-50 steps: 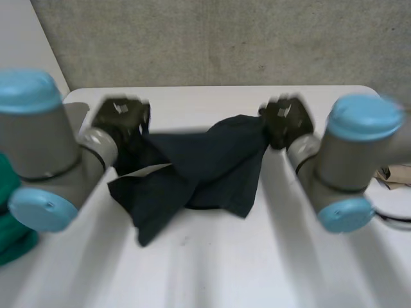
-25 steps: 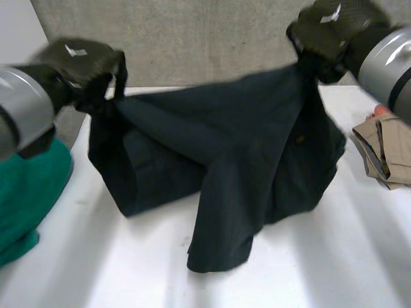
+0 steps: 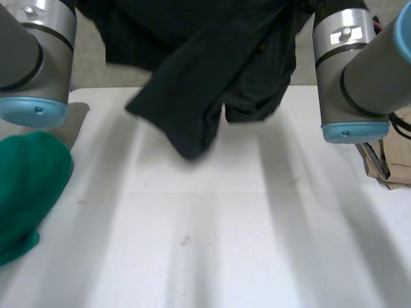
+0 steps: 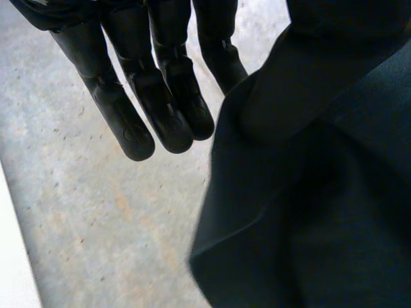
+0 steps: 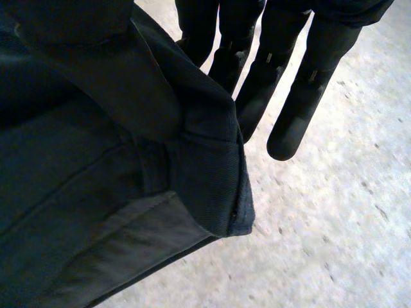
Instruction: Fold the laundry.
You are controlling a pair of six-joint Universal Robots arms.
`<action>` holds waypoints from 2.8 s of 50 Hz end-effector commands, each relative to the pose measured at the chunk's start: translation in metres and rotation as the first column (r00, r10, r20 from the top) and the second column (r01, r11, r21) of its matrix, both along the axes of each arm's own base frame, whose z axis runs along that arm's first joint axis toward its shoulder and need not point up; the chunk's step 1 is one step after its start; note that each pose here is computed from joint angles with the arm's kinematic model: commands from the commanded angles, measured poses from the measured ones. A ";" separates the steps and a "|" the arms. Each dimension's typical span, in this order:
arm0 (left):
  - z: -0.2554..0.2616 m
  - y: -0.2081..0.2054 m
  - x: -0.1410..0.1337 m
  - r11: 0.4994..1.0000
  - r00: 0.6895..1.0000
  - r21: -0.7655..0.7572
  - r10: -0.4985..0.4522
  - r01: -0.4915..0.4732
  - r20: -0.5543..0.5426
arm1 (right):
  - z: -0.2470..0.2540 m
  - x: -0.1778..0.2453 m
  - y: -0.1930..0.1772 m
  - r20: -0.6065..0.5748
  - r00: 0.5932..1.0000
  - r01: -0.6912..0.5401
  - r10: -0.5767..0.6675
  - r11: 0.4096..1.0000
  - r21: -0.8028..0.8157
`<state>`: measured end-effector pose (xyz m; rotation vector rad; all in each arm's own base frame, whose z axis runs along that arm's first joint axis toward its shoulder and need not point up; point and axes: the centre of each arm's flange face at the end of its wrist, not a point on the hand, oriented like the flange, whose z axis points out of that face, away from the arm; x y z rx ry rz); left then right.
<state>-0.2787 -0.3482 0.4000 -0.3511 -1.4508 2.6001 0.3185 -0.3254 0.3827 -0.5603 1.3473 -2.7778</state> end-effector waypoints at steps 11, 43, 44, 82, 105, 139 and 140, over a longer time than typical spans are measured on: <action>-0.170 0.119 0.022 0.800 0.900 0.600 -0.259 -0.003 0.350 | -0.148 -0.037 0.090 -0.489 0.804 0.065 0.339 0.767 0.639; -0.179 0.095 0.017 0.649 0.894 0.755 -0.283 -0.089 0.349 | -0.155 -0.039 0.056 -0.294 0.889 0.064 0.351 0.540 0.839; -0.182 0.095 0.016 0.630 0.893 0.771 -0.289 -0.095 0.346 | -0.156 -0.038 0.055 -0.286 0.891 0.063 0.352 0.528 0.847; -0.256 0.108 -0.012 0.565 0.873 0.817 -0.337 -0.113 0.354 | -0.148 -0.046 0.030 -0.353 0.891 0.109 0.286 0.620 0.777; -0.191 0.096 -0.004 0.706 0.878 0.701 -0.273 -0.095 0.393 | -0.085 -0.076 0.072 -0.418 0.821 0.120 0.389 0.599 0.792; -0.145 0.139 0.000 0.800 0.840 0.600 -0.330 0.008 0.430 | -0.251 0.008 0.024 -0.178 0.902 -0.080 0.393 0.558 0.826; -0.146 0.135 0.000 0.803 0.844 0.596 -0.322 0.003 0.429 | -0.252 0.010 0.024 -0.178 0.900 -0.082 0.397 0.557 0.827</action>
